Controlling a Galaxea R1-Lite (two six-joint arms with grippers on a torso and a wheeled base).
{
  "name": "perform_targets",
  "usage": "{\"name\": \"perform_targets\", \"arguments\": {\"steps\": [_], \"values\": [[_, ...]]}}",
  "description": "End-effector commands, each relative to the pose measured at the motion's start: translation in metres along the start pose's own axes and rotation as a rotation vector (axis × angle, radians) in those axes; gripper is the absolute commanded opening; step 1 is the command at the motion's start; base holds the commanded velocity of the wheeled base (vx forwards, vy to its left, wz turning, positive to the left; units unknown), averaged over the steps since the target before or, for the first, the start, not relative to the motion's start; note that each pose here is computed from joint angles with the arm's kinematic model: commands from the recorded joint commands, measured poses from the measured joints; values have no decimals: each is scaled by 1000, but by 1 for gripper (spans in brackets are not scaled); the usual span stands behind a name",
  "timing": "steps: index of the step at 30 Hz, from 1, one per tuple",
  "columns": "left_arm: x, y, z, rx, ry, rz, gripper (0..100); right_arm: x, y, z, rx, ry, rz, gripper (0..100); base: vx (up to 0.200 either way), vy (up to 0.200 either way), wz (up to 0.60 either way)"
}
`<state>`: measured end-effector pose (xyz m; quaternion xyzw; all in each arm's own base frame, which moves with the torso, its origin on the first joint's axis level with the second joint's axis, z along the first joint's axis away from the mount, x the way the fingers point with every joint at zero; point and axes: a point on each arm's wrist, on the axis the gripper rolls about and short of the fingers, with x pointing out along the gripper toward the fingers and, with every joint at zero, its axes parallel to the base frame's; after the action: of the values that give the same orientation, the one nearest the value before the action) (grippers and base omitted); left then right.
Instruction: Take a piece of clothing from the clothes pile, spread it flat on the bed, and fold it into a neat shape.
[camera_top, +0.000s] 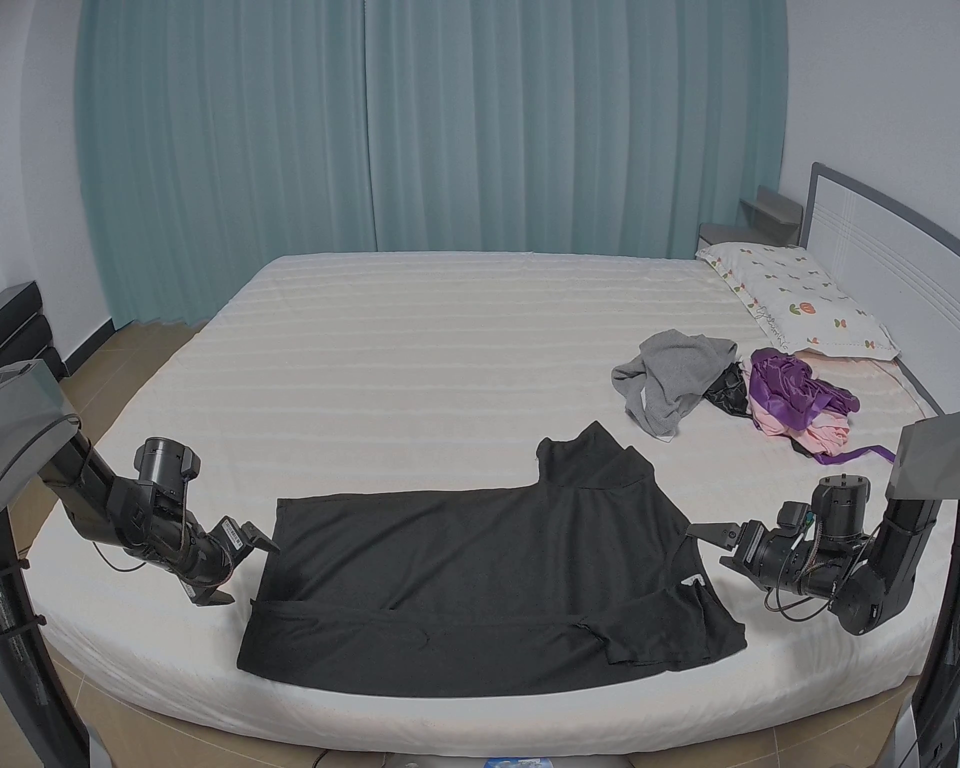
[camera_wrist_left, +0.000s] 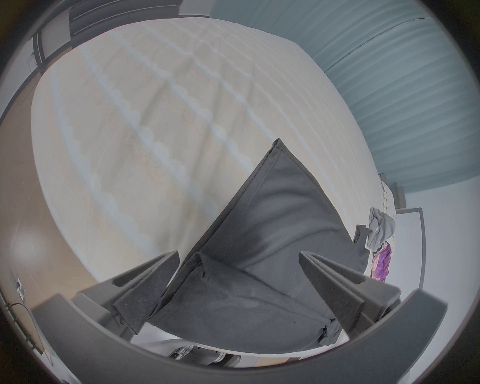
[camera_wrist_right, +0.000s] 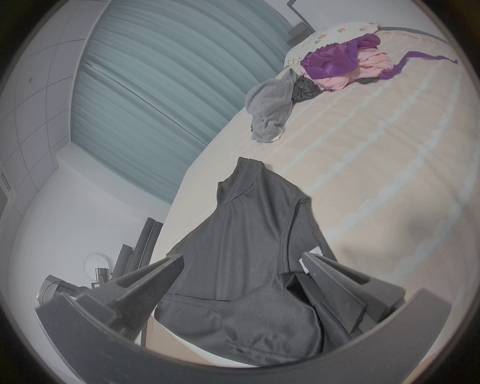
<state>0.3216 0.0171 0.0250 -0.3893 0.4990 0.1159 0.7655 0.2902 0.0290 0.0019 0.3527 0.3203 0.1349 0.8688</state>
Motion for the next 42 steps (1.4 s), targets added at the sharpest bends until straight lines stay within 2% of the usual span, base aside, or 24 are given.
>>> {"name": "perform_targets", "arguments": {"steps": [1, 6, 14, 21, 25, 30, 38, 42], "values": [[-2, 2, 2, -15, -6, 1, 100, 2, -4, -5, 11, 20, -13, 100, 0, 0, 0], [-5, 7, 9, -55, -24, -3, 100, 1, -5, -7, 13, 29, -18, 100, 0, 0, 0], [-4, 9, 8, -61, -11, -3, 100, 3, -7, -12, 14, 46, -26, 100, 0, 0, 0], [-4, 7, 9, -58, -9, -12, 100, 3, -7, -11, 14, 45, -25, 100, 0, 171, 0], [-5, -5, 18, -37, -41, -46, 100, 6, -9, -13, 16, 54, -30, 100, 0, 0, 0], [12, -20, 18, 9, -32, -51, 100, 6, -9, -14, 10, 51, -24, 100, 0, 0, 0], [46, -47, 33, 68, -52, -99, 100, 8, -8, -17, 4, 57, -17, 100, 0, 0, 0], [64, -59, 46, 125, -104, -162, 100, 8, -7, -17, -1, 57, -16, 100, 0, 0, 0]]}}
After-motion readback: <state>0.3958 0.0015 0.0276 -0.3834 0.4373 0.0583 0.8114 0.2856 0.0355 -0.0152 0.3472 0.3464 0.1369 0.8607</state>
